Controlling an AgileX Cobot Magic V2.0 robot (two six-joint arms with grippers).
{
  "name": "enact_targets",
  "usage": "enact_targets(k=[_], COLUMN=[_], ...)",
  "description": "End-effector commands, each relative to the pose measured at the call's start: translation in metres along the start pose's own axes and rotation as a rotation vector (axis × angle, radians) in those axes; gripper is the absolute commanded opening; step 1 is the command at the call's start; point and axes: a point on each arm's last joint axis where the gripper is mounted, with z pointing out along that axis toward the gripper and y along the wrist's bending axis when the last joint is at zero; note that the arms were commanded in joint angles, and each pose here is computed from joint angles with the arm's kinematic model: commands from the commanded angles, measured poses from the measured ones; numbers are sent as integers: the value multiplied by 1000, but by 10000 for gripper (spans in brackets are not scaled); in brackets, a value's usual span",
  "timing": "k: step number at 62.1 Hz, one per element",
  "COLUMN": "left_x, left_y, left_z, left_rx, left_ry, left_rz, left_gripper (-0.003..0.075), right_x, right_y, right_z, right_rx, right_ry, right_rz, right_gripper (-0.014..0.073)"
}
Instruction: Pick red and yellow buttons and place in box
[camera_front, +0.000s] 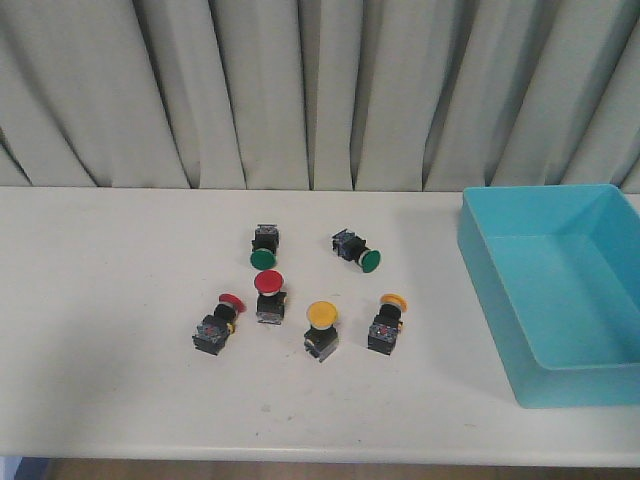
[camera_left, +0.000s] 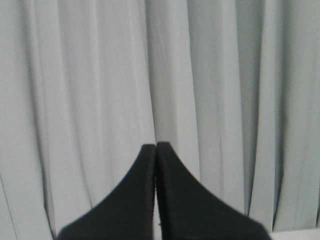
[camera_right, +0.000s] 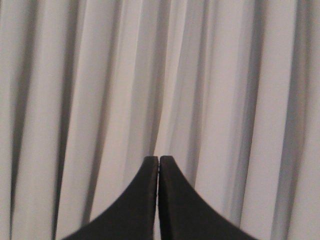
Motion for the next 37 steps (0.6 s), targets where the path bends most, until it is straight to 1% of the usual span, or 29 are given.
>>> enact_targets(k=[1,4,10,18,23,29,37], left_x=[-14,-11,0,15,19,20,18], left_y=[-2,-3,-2,-3,-3,-3,-3], left_z=[40,57,81,97,101,102,102], left_rx=[16,22,30,43,45,45,52], left_ry=[38,67,103,119,126,129,105], left_rz=[-23,-34,-38,-43,-45,-46,-47], left_gripper=[-3,-3,-3,-3,-3,-3,-3], right_x=[0,11,35,54,59,57,55], right_y=[-2,-2,0,2,2,2,1], right_z=[40,57,77,91,95,95,92], right_rx=[-20,-29,-48,-56,-62,-60,-36], right_ry=[69,122,199,236,237,228,237], right_rz=[-20,-14,-3,25,29,31,81], right_gripper=[-3,-3,-3,-3,-3,-3,-3])
